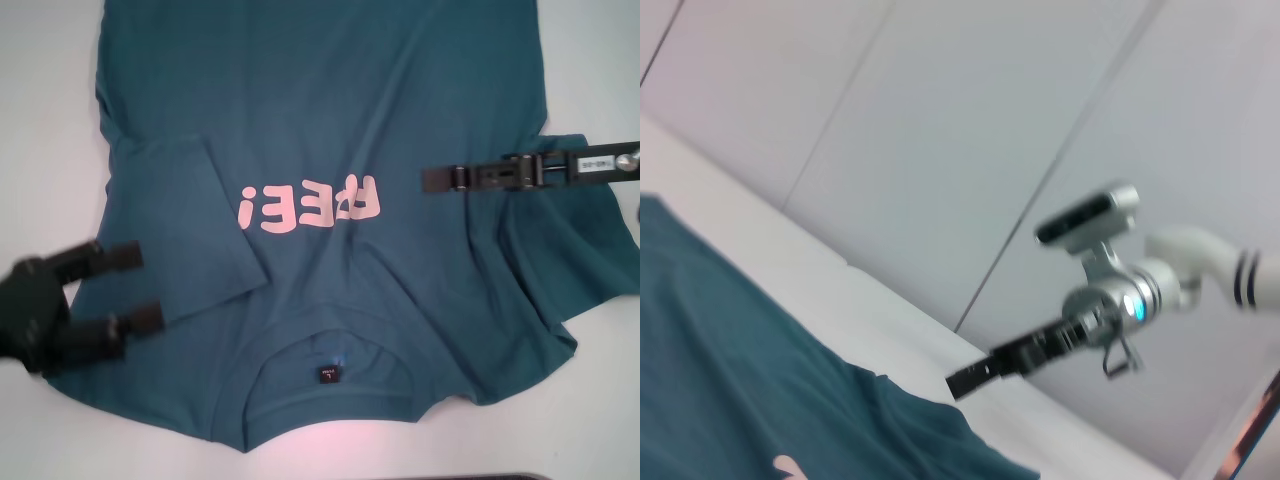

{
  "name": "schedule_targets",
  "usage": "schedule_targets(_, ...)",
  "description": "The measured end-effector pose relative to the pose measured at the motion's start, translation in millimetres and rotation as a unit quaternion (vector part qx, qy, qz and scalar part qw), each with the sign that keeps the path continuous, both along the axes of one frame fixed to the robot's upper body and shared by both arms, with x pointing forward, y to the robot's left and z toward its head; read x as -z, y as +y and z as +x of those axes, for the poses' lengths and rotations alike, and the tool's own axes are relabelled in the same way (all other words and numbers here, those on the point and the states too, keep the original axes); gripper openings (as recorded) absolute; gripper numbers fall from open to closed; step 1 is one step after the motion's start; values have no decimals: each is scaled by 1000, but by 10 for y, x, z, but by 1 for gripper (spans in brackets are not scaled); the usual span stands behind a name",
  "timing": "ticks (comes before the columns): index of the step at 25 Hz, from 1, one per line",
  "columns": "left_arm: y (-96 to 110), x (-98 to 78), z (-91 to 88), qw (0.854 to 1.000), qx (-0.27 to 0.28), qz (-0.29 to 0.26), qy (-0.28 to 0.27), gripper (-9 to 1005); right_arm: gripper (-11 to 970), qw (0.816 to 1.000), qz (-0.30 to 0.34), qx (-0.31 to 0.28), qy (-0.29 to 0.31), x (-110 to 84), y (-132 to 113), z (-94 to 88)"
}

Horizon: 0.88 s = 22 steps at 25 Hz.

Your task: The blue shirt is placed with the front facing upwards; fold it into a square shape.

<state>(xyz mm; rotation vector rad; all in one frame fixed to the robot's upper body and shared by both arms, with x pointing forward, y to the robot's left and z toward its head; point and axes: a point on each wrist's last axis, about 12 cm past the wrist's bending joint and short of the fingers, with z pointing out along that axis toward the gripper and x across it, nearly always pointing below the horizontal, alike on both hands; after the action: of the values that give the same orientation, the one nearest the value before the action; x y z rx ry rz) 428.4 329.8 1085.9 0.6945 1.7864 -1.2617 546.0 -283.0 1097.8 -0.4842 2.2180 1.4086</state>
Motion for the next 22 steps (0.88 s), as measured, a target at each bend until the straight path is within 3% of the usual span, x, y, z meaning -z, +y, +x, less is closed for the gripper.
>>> schedule_targets(2, -55, 112, -106, 1000, 5, 7, -28, 968, 854, 1000, -18, -10, -5, -5, -87, -25)
schedule_targets(4, -85, 183, -166, 999, 6, 6, -40, 964, 854, 998, -47, -28, 6, 2, -182, -73)
schedule_targets(7, -60, 190, -182, 1000, -6, -7, -21, 958, 853, 993, -96, -31, 59, -39, -435, -157)
schedule_targets(15, -119, 115, -20, 999, 2, -34, 41, 947, 853, 974, -164, 79, 136, -422, -1090, -213)
schedule_targets(22, -172, 70, 52, 996, 19, -47, 80, 946, 853, 965, -175, 131, 144, -383, -1190, -183)
